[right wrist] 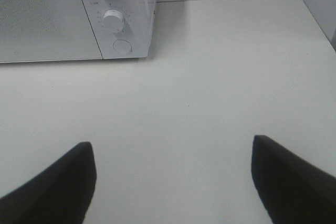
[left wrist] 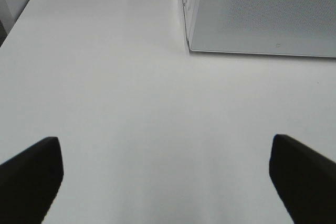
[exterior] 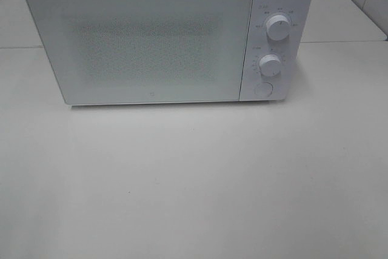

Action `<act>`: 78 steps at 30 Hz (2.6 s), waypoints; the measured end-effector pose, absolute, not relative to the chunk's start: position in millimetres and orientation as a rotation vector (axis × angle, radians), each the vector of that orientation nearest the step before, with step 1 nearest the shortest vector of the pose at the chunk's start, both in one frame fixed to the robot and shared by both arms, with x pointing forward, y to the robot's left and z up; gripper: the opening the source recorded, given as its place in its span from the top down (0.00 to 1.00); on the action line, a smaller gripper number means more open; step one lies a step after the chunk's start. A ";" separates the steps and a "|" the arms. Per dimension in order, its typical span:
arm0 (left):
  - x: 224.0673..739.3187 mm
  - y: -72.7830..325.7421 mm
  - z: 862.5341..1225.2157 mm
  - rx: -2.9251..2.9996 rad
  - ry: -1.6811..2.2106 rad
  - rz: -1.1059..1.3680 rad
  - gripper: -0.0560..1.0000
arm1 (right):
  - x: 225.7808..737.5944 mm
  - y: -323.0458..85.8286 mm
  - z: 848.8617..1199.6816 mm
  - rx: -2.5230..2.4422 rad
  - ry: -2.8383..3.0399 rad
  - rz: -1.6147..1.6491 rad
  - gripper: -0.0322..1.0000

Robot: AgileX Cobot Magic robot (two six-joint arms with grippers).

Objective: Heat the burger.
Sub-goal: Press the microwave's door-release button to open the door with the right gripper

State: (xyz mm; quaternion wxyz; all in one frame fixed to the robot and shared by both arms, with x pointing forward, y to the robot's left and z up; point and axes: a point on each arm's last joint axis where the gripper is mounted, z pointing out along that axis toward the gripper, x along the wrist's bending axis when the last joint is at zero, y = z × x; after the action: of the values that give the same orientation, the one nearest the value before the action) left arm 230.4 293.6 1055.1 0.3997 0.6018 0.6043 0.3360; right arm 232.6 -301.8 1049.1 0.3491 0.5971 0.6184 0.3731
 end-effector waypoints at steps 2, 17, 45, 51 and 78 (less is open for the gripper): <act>230.4 293.6 1055.1 1.522 1.529 0.850 0.01 | 233.4 -301.7 1048.7 1.544 1.599 0.970 0.25; 230.4 293.6 1055.1 1.522 1.529 0.850 0.01 | 233.6 -301.7 1049.0 1.542 1.597 0.972 0.26; 230.4 293.6 1055.1 1.522 1.529 0.850 0.01 | 233.6 -301.7 1049.0 1.542 1.597 0.972 0.18; 230.4 293.6 1055.1 1.522 1.529 0.850 0.01 | 234.3 -301.6 1054.4 1.535 1.590 0.979 0.19; 230.4 293.6 1055.1 1.522 1.529 0.850 0.01 | 338.2 -291.8 1076.9 1.502 1.585 1.003 0.25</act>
State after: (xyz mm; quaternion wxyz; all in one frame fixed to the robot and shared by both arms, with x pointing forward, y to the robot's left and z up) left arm 230.4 293.6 1055.1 0.3997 0.6018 0.6043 0.3360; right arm 338.2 -291.8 1076.9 0.3611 0.5828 0.6152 0.3892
